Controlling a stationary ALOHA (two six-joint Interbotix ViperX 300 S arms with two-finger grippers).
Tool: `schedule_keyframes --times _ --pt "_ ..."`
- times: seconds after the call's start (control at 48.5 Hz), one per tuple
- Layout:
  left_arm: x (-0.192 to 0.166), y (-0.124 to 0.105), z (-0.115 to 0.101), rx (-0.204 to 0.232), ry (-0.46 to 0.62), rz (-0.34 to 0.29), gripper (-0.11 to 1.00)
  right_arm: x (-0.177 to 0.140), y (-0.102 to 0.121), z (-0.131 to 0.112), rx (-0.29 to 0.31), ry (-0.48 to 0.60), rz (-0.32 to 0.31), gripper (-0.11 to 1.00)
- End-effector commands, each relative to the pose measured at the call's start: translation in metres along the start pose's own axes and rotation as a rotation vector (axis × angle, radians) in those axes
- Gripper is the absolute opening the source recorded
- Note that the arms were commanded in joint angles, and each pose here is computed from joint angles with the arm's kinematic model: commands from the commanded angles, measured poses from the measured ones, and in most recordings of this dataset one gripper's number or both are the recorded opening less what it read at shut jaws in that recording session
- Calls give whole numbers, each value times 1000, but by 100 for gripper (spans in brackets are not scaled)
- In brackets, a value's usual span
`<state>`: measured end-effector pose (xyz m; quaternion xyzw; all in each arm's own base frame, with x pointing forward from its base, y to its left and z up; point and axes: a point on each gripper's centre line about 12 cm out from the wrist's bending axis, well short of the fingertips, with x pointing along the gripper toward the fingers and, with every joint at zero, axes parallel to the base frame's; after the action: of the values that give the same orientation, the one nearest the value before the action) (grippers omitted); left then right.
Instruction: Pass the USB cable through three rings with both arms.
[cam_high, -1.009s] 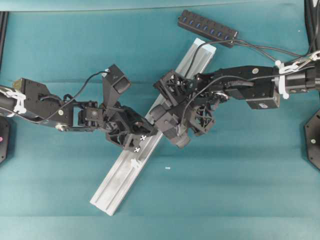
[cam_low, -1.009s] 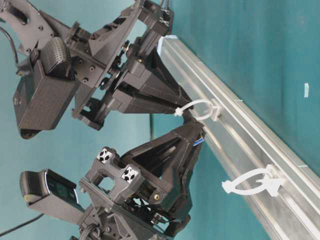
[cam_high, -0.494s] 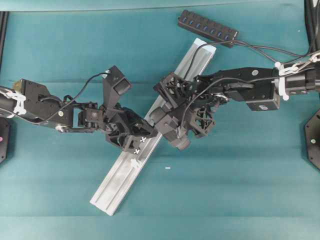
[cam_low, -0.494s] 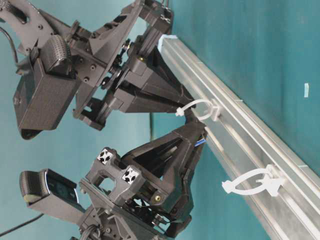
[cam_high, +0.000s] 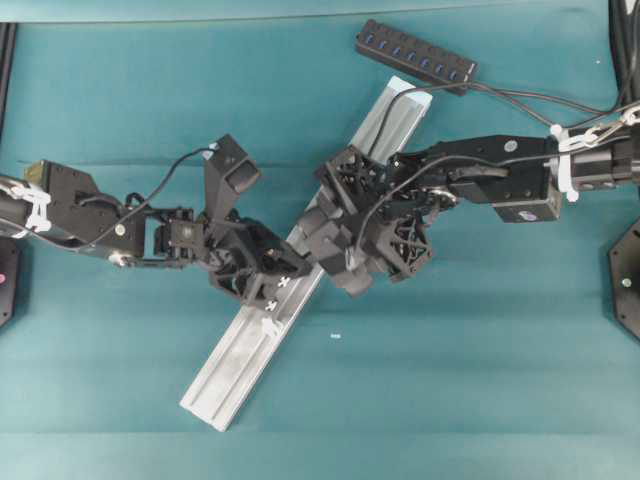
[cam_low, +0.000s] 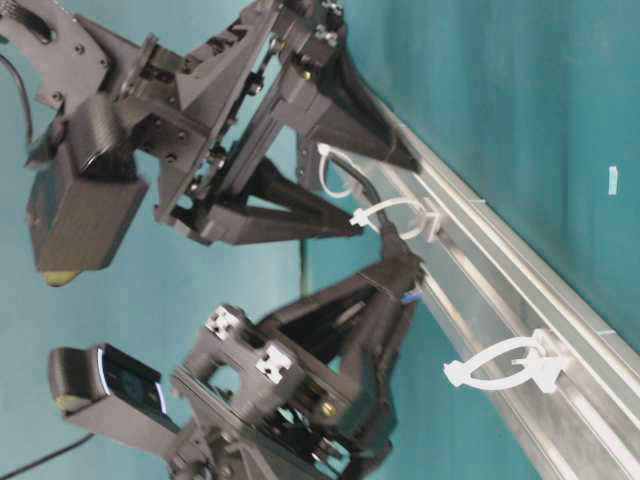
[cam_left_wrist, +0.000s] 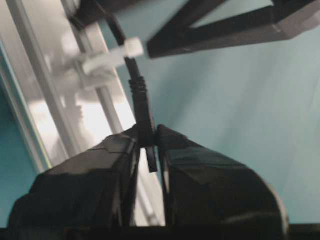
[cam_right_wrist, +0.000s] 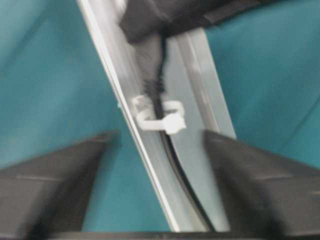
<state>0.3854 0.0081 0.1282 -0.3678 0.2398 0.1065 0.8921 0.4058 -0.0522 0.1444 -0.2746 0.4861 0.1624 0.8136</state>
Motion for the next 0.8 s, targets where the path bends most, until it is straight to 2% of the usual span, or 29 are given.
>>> schedule_keyframes --times 0.0,0.144,0.227,0.433,0.618,0.783 --pt "-4 -8 0 6 -4 -24 12 -8 -4 3 23 -16 -21 90" --pt "-12 -10 -10 -80 17 -30 12 -17 -5 9 23 -39 -40 87" --pt "-17 -9 -17 -113 29 -32 12 -16 -4 14 12 -57 -52 86" --pt "-24 -11 -18 -115 27 -42 10 -9 -1 23 -6 -84 -70 86" --pt "-23 -13 -15 -115 21 -49 10 2 8 26 -29 -75 -50 85" --pt "-22 -14 -15 -115 19 -52 10 10 9 31 -37 -87 -57 85"
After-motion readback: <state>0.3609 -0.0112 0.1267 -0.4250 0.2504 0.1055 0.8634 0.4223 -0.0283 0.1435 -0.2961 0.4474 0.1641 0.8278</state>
